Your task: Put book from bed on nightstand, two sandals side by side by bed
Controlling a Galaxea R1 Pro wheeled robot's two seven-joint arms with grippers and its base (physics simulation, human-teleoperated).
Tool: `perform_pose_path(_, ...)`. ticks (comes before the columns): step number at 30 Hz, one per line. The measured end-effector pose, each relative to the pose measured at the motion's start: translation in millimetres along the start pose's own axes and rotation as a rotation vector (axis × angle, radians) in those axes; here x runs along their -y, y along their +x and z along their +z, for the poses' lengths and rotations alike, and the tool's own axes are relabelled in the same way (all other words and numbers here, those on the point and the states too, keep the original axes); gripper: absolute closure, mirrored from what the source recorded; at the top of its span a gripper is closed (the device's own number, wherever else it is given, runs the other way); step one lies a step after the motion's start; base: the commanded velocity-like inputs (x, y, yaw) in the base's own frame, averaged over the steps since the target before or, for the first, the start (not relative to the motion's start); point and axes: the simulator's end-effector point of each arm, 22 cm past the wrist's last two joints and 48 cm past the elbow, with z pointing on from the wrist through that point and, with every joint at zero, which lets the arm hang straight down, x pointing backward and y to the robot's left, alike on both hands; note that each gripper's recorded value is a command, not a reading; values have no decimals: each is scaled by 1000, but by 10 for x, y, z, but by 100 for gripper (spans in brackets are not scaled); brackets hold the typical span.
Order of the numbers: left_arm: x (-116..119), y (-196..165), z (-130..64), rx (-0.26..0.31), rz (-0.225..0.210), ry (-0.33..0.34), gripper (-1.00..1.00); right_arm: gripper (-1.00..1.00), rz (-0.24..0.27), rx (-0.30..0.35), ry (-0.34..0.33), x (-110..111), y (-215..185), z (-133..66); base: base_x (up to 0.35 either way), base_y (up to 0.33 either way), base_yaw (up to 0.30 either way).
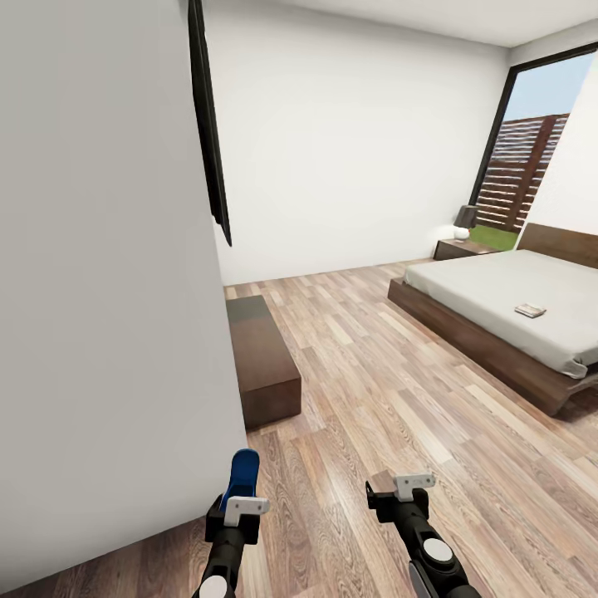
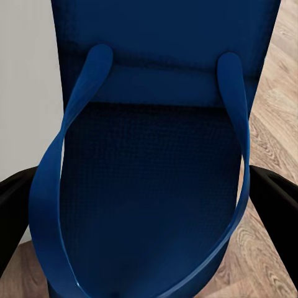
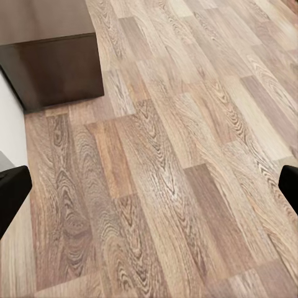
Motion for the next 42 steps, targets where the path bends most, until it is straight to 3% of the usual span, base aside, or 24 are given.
perform_pose_path(42,-2,5,0,-2,-1,0,100,-100,-1,0,1,1,0,1,0,2,262)
